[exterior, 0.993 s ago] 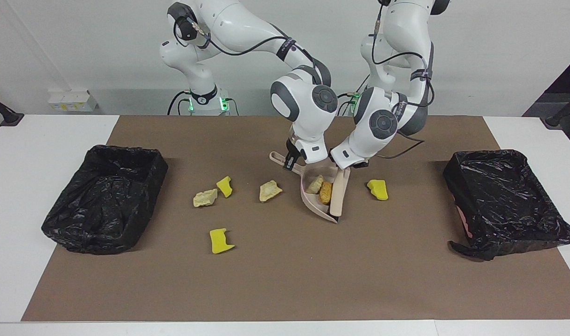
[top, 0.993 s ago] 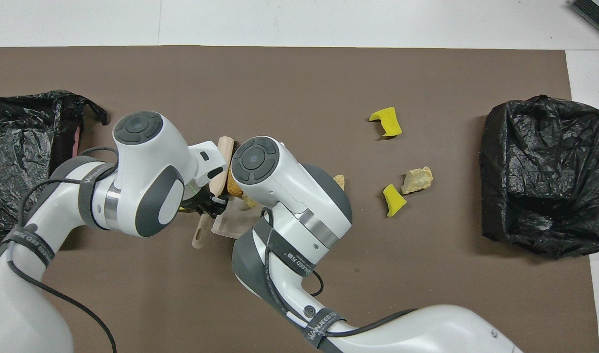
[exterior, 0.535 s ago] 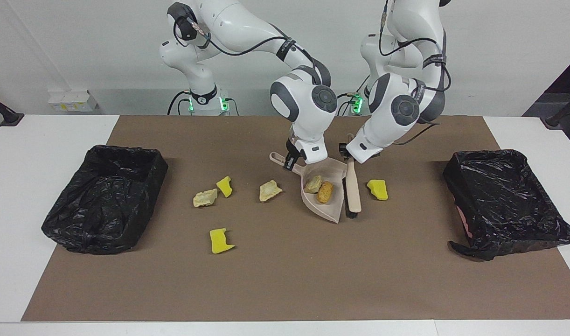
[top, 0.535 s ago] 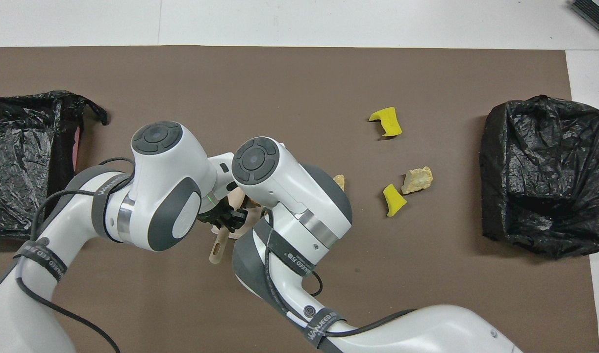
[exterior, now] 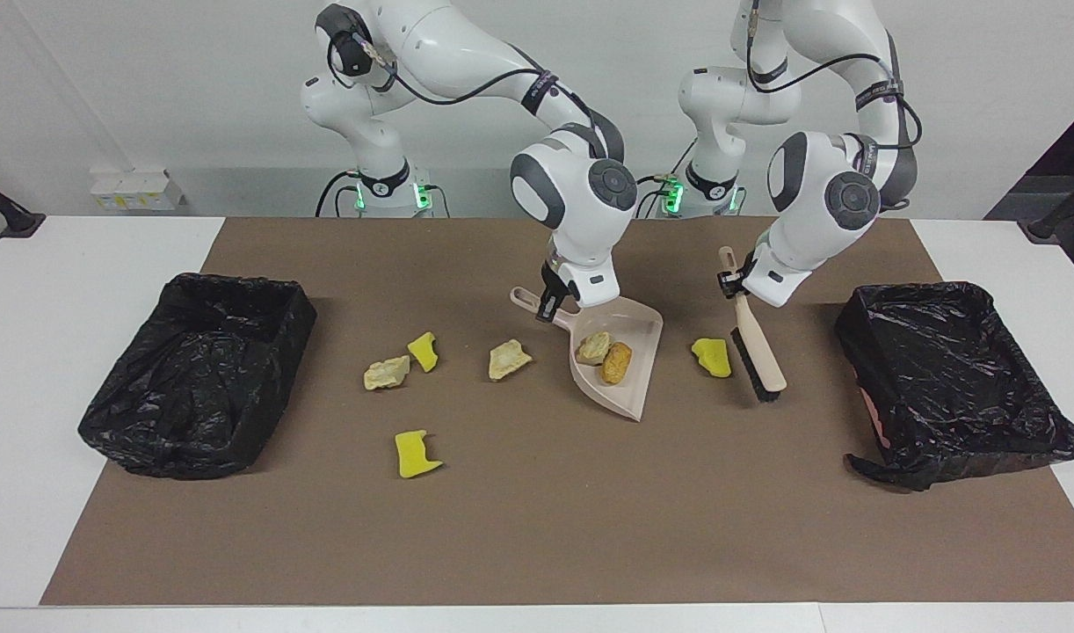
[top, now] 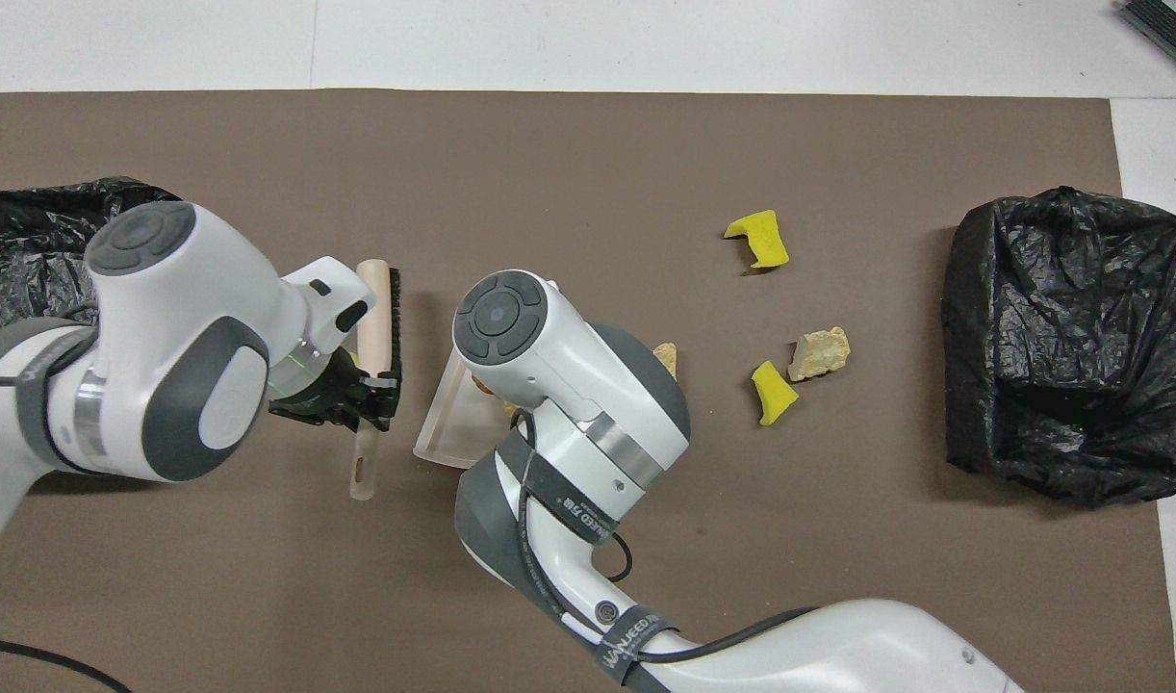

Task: Sweep and dump trash in bin
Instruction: 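Sweep the nugget and sponges into the dustpan with the left gripper's brush, then lift the loaded dustpan with the right gripper toward the far bag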

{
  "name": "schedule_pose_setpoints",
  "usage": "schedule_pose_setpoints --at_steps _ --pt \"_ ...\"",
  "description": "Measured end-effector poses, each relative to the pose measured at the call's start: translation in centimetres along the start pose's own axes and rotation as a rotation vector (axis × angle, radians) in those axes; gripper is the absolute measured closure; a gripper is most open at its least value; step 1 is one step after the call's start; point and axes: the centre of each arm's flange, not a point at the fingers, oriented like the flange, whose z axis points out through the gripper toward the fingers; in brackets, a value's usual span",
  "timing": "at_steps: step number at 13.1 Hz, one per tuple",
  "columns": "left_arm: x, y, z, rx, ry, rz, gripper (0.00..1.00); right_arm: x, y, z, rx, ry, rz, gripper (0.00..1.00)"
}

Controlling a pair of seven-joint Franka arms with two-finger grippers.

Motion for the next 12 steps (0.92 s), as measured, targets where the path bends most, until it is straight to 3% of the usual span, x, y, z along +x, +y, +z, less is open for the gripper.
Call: schedule_pose_setpoints --at_steps 6,10,12 --pt "-0.8 2.0 4.0 0.020 -0.012 0.229 0.74 0.1 -0.3 0.2 -0.001 -0.001 -0.005 0.67" --pt "-4.1 10.3 5.2 -0.033 -0.001 0.348 0.74 0.0 -0.5 0.2 -0.004 0.001 -0.006 0.67" --pt "-5.8 13.1 5.6 -0.025 -0.002 0.364 0.74 0.0 -0.5 0.2 -0.004 0.002 -0.005 0.67"
